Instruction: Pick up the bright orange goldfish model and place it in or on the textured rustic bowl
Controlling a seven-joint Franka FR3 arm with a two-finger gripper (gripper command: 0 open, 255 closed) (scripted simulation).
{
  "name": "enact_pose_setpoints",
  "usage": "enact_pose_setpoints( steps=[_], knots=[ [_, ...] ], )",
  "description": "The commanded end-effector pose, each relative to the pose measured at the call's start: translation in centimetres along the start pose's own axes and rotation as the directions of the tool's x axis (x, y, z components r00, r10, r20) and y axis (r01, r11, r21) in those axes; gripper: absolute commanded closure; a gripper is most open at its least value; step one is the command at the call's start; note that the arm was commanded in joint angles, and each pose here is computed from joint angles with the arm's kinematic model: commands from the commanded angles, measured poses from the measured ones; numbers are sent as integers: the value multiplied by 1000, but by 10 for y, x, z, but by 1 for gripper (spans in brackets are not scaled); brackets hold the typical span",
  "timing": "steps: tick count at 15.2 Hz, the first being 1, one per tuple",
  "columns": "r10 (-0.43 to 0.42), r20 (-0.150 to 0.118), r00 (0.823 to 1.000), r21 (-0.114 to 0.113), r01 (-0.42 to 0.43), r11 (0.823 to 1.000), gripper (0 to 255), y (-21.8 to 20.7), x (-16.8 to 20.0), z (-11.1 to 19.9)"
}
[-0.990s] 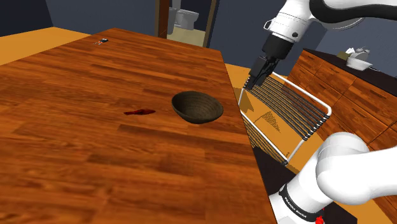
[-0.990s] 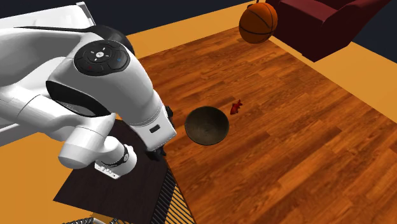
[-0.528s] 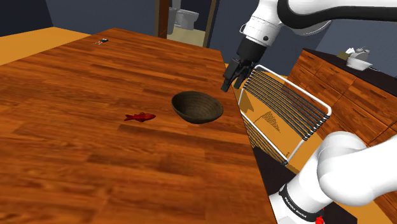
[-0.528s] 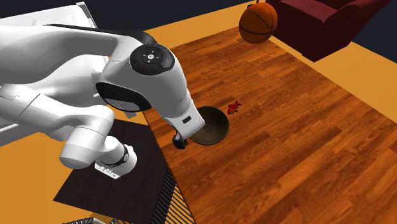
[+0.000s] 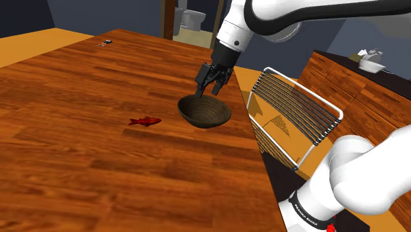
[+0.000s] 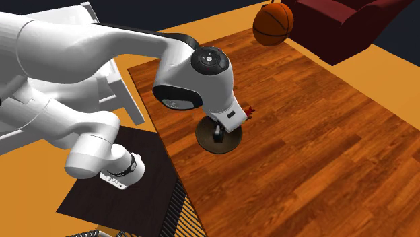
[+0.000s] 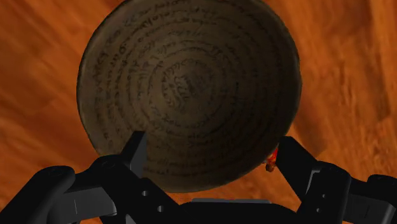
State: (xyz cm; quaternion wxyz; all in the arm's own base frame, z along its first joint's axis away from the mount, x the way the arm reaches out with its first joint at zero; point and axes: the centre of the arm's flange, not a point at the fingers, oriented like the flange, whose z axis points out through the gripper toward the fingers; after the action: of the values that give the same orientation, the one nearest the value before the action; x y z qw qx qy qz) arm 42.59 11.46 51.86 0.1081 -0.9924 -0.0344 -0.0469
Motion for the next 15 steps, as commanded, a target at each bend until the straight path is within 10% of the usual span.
enact_pose_setpoints(
  steps=[1,15],
  knots=[
    [-2,-3,1000,16,2,1000,0,-15,18,14],
    [-16,-15,1000,89,18,996,0,-92,98,87]
  ],
)
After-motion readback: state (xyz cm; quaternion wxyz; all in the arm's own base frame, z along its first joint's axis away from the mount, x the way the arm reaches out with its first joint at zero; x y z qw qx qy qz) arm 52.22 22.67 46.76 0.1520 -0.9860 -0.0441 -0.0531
